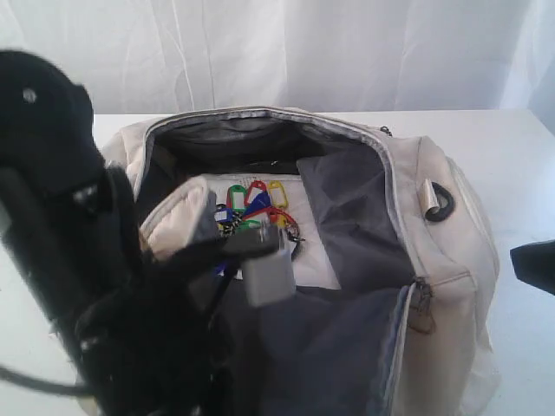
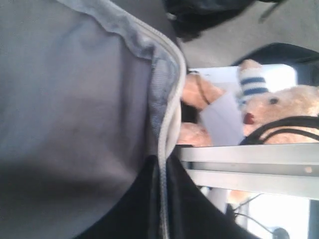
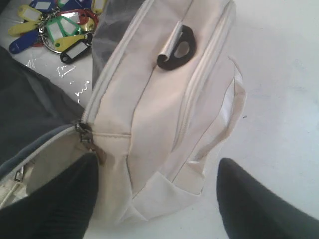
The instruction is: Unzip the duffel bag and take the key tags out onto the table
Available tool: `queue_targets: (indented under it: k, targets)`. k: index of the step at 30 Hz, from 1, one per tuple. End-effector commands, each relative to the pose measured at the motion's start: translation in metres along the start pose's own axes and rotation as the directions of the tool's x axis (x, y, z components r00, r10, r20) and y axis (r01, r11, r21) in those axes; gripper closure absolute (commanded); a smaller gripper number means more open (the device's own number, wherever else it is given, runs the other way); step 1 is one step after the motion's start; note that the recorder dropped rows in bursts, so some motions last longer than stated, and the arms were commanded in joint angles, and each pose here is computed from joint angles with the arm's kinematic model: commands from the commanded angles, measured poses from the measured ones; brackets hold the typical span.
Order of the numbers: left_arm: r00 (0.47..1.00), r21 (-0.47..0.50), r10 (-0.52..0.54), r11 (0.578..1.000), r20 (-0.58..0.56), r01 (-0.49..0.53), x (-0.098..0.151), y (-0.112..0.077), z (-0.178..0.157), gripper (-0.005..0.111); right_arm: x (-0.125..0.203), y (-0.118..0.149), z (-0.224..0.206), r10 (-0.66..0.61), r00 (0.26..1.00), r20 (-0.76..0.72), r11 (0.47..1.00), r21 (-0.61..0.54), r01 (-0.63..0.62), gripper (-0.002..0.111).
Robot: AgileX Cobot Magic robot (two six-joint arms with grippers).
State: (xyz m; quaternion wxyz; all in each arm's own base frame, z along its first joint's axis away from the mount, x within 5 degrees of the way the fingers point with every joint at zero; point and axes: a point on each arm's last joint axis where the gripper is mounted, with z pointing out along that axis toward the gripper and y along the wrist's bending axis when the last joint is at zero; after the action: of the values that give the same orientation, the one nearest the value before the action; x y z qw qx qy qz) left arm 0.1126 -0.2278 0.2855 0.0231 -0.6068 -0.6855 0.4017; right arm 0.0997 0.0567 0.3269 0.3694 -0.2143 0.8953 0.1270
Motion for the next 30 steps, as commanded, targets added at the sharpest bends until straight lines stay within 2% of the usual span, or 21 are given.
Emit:
queue_targets:
  k: [1,4,9,11,12,18,22,26,29,30]
  targets:
    - [1.000,0.080,-0.021,0.997,-0.013,0.022,0.016,-0.007,0.021,0.104,0.000,0.002,-0.002,0.029,1.000,0.012,0.999,-0.026,-0.029,0.045]
    - [0.999,0.079,-0.032,0.996,-0.019,0.033,0.018,-0.006,0.023,0.090,0.000,0.003,-0.002,0.032,0.999,0.011,0.999,-0.032,-0.032,0.045]
    - [0.999,0.099,-0.043,0.994,0.019,0.041,0.014,-0.008,0.022,0.049,0.000,0.003,-0.002,0.036,0.999,0.011,0.999,-0.037,-0.036,0.045]
    - [0.998,0.116,-0.059,0.992,0.035,0.054,0.012,-0.010,0.022,0.040,0.000,0.004,-0.002,0.043,0.999,0.011,0.998,-0.049,-0.042,0.045]
    - [0.997,0.129,-0.067,0.990,0.041,0.061,0.011,-0.011,0.021,0.039,-0.001,0.005,-0.002,0.048,0.999,0.011,0.997,-0.060,-0.048,0.045]
    - [0.999,0.195,-0.053,0.979,-0.005,0.053,0.001,-0.025,0.008,0.047,-0.002,0.013,-0.003,0.035,0.999,0.020,0.989,-0.148,-0.032,0.045]
    - [1.000,0.121,-0.023,0.992,-0.005,0.023,-0.011,-0.030,-0.006,0.065,-0.005,0.027,-0.007,0.014,0.998,0.057,0.954,-0.299,0.003,0.045]
    - [0.999,0.018,0.031,0.999,-0.026,-0.031,-0.016,-0.034,-0.020,0.092,-0.011,0.043,-0.013,0.023,0.991,0.131,0.879,-0.475,0.042,0.046]
    - [0.997,-0.047,0.061,0.997,-0.047,-0.063,-0.018,-0.035,-0.028,0.107,-0.014,0.046,-0.009,0.041,0.992,0.116,0.860,-0.510,0.024,0.056]
    - [0.997,-0.072,0.054,0.996,-0.058,-0.059,-0.018,-0.034,-0.030,0.107,-0.014,0.046,-0.006,0.041,0.994,0.099,0.859,-0.511,0.016,0.060]
